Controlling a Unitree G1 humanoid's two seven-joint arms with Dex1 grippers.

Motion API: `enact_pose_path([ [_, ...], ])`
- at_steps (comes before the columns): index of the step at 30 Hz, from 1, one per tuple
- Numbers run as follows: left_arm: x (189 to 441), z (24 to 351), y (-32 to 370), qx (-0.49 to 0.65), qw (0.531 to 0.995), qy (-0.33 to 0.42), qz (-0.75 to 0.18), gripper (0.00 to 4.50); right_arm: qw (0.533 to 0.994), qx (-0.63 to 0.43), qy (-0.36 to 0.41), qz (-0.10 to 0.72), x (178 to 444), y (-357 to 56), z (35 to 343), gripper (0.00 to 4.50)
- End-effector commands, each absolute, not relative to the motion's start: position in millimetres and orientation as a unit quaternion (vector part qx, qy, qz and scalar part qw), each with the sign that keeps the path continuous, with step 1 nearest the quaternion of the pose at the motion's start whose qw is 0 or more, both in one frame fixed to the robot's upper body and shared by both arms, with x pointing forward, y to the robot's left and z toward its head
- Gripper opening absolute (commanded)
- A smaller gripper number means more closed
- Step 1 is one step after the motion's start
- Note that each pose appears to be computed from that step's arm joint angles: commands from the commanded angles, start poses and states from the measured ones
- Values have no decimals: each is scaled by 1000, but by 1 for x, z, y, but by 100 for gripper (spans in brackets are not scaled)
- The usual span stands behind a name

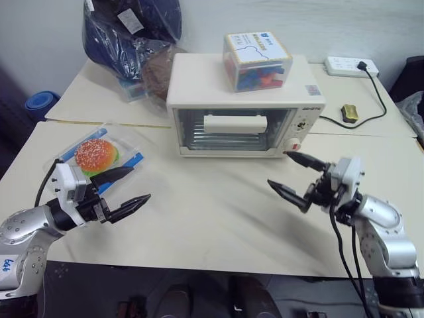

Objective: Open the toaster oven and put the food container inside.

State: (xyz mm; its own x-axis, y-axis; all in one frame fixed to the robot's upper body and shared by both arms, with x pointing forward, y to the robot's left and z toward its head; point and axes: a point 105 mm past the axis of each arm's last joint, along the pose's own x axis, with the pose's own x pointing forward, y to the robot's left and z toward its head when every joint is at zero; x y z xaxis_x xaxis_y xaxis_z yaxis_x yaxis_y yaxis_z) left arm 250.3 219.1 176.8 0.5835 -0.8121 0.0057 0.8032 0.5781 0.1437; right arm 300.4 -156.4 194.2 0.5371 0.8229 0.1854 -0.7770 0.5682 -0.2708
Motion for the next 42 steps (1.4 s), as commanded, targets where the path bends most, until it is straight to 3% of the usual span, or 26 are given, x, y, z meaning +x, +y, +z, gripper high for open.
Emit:
enact_pose_path([
  [1, 243, 184, 222, 59, 879, -41, -472, 450, 872, -50, -153, 463, 315, -148, 210, 449],
  [7, 234, 184, 211, 34, 870, -43, -490, 450, 850, -35, -179, 494, 326, -128, 229, 449],
  [12, 236, 189, 214, 22, 886, -60, -459, 450, 811, -37, -196, 549, 307, -114, 235, 449],
  [20, 253, 207, 219, -14, 899, -79, -432, 450, 775, -154, -137, 598, 268, -122, 179, 449],
  [24, 280, 220, 213, -12, 907, -102, -409, 332, 782, -164, -138, 586, 265, -123, 171, 450],
  [28, 323, 225, 169, 9, 893, -95, -440, 206, 791, -175, -147, 568, 267, -120, 164, 450],
  [35, 338, 208, 130, 56, 856, -75, -509, 1, 820, -180, -142, 524, 262, -132, 151, 450],
  [42, 321, 168, 130, 133, 834, -8, -535, 1, 881, -180, -89, 429, 240, -195, 129, 450],
])
